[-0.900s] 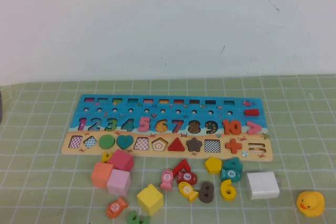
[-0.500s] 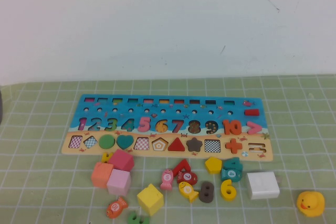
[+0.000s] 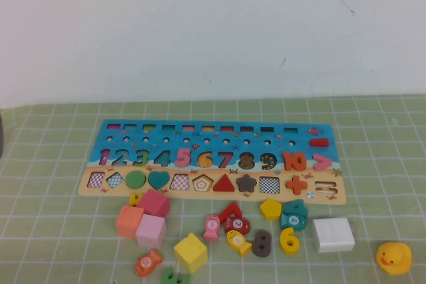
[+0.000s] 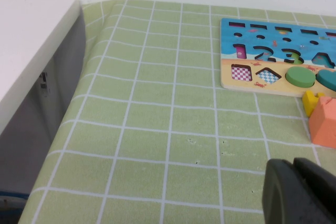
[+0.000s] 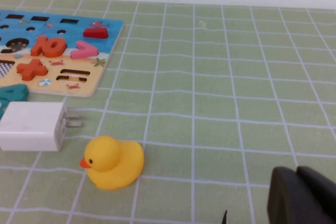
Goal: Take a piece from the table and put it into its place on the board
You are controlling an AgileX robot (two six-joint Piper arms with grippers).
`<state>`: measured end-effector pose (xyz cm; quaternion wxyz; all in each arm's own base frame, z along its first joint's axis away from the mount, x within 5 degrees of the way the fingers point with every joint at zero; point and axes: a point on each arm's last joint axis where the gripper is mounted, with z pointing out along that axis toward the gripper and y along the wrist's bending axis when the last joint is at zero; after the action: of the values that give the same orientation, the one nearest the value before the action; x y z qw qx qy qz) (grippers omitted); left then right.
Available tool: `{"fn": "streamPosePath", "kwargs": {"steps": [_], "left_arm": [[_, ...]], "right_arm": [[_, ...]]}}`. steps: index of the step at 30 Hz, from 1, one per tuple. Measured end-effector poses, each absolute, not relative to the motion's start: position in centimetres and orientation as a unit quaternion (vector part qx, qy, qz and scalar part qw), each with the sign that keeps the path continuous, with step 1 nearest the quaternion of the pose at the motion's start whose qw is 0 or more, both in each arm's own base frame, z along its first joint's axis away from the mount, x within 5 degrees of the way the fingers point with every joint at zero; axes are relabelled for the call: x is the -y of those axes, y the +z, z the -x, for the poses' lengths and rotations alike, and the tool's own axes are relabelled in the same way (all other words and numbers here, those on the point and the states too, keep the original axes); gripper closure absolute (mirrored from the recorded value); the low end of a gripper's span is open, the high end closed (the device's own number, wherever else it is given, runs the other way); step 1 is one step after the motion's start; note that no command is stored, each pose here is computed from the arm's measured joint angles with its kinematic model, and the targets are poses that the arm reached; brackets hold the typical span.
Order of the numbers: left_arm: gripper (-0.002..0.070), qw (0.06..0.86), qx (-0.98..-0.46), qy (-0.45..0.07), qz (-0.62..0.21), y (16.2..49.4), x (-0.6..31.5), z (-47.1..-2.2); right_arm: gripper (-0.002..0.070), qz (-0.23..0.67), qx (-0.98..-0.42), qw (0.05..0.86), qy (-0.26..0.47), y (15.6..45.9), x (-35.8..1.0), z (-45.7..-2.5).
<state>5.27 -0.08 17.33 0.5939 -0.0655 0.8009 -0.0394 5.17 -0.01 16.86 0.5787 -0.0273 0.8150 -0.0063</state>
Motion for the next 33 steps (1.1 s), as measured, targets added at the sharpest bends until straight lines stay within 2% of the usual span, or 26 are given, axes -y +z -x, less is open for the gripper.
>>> {"fn": "streamPosePath", "kwargs": {"steps": [7,10,12,17,19,25,33], "left_arm": [[0.0676,0.594,-0.801,-0.039,0.066,17.3,0.1,-5.3],[0.0676,0.594,-0.801,-0.039,0.066,17.3,0.1,-5.3],[0.0676,0.594,-0.801,-0.039,0.066,17.3,0.1,-5.3],[0.0676,0.594,-0.801,-0.039,0.066,17.3,0.1,-5.3],[0.0676,0.594,-0.801,-0.039,0.066,17.3,0.1,-5.3],[0.0676,0.594,-0.801,-0.039,0.066,17.3,0.1,-5.3],[0.0676,0.594,-0.801,-0.039,0.066,17.3,0.1,-5.3]], "right_arm": [[0.0678,0.027,-0.815,0.579,-0.007,16.9,0.0,-5.2],[0.0678,0.007,-0.813,0.581,0.026,16.9,-0.3,-5.2],[0.0678,-0.040,-0.808,0.580,0.090,17.0,-0.7,-5.2],[0.0678,-0.226,-0.749,0.525,0.335,17.8,-2.2,-5.1],[0.0678,-0.254,-0.731,0.511,0.374,18.1,-2.4,-5.1],[0.0678,-0.255,-0.713,0.530,0.381,18.5,-2.3,-5.2],[0.0678,-0.170,-0.748,0.544,0.340,19.1,-2.7,-4.9]]}}
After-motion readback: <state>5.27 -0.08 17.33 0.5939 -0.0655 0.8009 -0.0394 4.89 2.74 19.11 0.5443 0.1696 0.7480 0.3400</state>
